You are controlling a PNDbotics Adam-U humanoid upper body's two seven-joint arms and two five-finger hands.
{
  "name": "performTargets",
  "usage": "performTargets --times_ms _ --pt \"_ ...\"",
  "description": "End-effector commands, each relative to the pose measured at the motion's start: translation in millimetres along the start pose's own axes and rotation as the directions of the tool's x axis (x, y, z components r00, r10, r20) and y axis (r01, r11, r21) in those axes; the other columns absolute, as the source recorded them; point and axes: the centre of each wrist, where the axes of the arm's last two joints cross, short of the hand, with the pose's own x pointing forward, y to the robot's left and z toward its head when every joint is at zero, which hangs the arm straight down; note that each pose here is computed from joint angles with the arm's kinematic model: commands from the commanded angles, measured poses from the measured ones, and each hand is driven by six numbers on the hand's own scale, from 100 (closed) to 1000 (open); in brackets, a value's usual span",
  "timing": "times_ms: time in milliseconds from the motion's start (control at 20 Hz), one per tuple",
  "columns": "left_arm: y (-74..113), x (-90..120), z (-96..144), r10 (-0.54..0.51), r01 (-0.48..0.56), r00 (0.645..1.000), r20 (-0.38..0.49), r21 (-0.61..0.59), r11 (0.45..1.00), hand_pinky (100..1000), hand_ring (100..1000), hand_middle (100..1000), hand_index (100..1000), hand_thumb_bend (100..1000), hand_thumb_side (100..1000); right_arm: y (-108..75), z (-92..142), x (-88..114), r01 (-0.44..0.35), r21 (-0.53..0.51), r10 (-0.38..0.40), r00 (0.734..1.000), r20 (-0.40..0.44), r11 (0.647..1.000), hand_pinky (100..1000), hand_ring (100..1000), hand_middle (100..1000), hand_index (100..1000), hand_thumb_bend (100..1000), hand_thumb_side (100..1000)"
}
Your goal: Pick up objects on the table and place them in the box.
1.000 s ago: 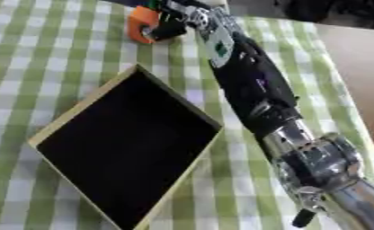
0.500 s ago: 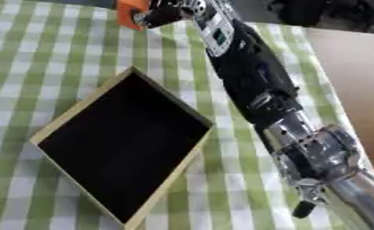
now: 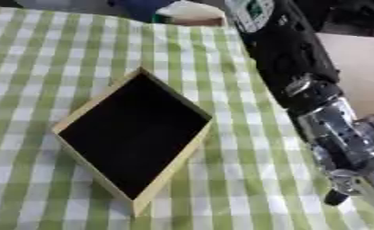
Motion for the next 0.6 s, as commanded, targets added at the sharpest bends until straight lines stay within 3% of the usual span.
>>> performTargets --times_ms 50,350,600 --pt "6.1 4 -6 -0.007 0.007 1.000 0.025 0.021 1.000 795 728 776 742 461 631 -12.8 17 28 -0.087 0.020 0.085 0.991 0.101 0.996 747 714 636 776 100 497" --pt "7.4 3 -5 -0.008 0.007 1.000 0.028 0.031 1.000 795 731 776 744 468 625 11.0 42 71 -0.146 0.106 0.119 0.967 0.226 0.984 752 728 644 785 100 503" --pt "8.6 2 -3 -0.013 0.012 1.000 0.020 0.027 1.000 794 731 775 744 471 625 28.9 60 83 -0.121 0.163 0.078 0.967 0.244 0.979 729 708 638 778 100 504"
